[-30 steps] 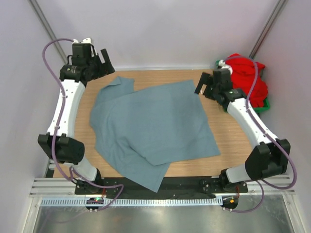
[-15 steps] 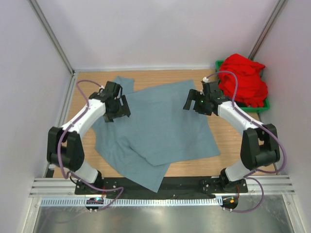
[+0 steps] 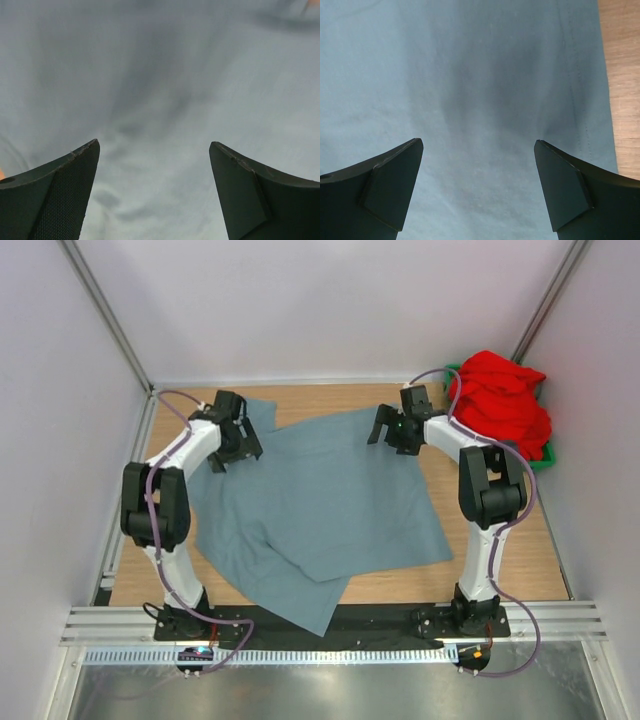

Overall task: Fold and stack the t-shirts
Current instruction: Flatten the tshirt out

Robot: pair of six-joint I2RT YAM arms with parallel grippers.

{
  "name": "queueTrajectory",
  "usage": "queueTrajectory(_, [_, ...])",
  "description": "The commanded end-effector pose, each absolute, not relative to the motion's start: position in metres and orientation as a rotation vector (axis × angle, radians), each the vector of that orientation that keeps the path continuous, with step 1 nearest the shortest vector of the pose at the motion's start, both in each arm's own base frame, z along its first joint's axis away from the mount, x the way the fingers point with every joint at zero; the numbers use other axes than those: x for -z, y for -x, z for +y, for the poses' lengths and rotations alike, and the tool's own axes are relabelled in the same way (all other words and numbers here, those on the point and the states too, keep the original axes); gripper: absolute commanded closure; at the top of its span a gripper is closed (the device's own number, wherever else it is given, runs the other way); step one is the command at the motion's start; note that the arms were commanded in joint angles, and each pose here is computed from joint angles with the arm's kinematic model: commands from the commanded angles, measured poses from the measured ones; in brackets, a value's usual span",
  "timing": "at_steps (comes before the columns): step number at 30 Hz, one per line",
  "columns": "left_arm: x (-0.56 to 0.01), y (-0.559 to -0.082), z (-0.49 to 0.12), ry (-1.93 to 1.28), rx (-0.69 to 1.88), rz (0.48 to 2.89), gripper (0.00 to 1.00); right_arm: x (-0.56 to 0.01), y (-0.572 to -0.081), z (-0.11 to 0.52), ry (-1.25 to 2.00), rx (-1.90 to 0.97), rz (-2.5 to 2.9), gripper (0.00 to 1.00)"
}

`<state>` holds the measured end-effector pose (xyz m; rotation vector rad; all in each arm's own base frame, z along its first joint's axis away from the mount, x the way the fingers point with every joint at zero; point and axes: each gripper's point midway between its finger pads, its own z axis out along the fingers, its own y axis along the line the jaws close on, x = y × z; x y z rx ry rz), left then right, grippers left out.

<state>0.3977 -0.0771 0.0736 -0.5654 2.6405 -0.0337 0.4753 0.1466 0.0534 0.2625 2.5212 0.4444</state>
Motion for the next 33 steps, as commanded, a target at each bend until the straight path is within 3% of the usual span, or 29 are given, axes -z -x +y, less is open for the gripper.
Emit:
queueTrajectory(1, [-0.101,-0.461,-0.049,0.594,0.029,2.496,0.09,-0.057,-0.481,0.143,-0.274,-0.420,2.490,0.00])
queueTrajectory(3, [-0.099,-0.495,-0.046,0.580,0.004,2.496,0.14,-0.045,-0.468,0.138,-0.312,-0.404,2.505,0.01])
queueTrajectory(4, [-0.125,-0.523,-0.047,0.554,0.029,2.427,0.16,-0.047,-0.470,0.139,-0.335,-0.420,2.478,0.01])
queueTrajectory(5, [-0.093,-0.530,-0.048,0.558,0.006,2.497,0.17,-0.048,-0.467,0.142,-0.347,-0.440,2.466,0.02])
queueTrajectory(7, [-0.107,-0.562,-0.055,0.564,0.055,2.444,0.22,-0.051,-0.460,0.153,-0.373,-0.499,2.429,0.02])
queueTrajectory(10, [-0.083,-0.580,-0.059,0.583,0.061,2.476,0.25,-0.050,-0.453,0.167,-0.343,-0.521,2.412,0.02])
queueTrajectory(15, [-0.056,-0.588,-0.065,0.622,0.101,2.466,0.28,-0.032,-0.445,0.171,-0.326,-0.528,2.398,0.02])
queueTrajectory(26, [-0.061,-0.626,-0.056,0.547,0.065,2.364,0.27,0.020,-0.404,0.157,-0.373,-0.506,2.416,0.03])
queueTrajectory(33, [-0.046,-0.636,-0.050,0.536,0.051,2.354,0.27,0.012,-0.399,0.173,-0.300,-0.633,2.371,0.03])
